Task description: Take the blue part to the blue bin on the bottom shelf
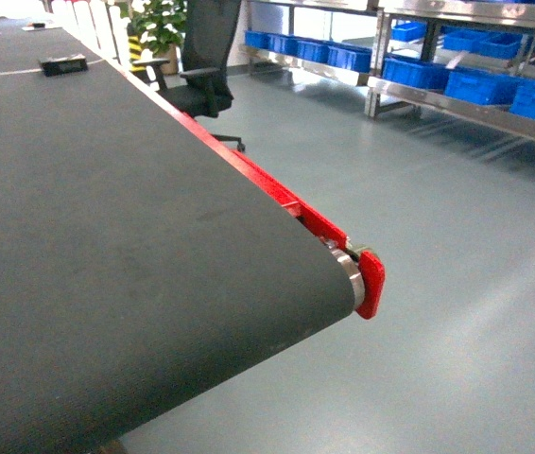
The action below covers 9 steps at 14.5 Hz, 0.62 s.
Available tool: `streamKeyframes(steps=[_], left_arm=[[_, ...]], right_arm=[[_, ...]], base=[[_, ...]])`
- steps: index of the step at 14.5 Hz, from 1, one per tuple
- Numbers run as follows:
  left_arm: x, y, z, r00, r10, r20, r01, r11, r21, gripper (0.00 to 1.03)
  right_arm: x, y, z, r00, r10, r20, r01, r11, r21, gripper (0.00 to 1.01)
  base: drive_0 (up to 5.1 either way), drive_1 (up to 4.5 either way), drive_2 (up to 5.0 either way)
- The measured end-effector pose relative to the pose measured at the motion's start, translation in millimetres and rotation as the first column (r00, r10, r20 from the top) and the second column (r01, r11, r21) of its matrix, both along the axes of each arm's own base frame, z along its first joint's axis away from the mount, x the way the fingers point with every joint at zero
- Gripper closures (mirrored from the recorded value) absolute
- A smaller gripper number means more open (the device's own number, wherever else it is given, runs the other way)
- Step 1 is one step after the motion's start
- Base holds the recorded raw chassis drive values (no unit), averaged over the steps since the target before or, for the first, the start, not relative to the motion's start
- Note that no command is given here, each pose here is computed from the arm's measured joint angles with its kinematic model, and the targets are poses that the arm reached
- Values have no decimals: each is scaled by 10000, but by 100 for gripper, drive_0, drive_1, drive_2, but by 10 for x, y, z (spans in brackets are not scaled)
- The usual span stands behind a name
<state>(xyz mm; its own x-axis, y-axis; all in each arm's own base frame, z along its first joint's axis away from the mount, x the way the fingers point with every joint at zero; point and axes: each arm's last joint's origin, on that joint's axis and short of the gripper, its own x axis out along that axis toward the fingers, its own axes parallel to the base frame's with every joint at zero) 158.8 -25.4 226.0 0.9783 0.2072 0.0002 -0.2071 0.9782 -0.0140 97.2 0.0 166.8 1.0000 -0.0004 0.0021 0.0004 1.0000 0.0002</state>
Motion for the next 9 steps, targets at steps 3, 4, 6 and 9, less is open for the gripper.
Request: streamKeyframes(steps=[3,4,6,9], left_arm=[[0,0,0,10000,0,0,0,10000,0,59],[0,0,0,10000,0,0,0,10000,0,59],[0,0,0,10000,0,0,0,10000,0,59],[0,0,0,10000,0,0,0,10000,0,59]], right_arm=[[0,0,0,10000,0,0,0,10000,0,3],[0,0,0,10000,0,0,0,10000,0,3],[0,0,0,10000,0,4,0,10000,0,3],[0,0,0,10000,0,4,0,10000,0,3]], base=[[-151,-151,-151],[-158,-158,-158],[-160,-160,-160],[-161,-161,-161]])
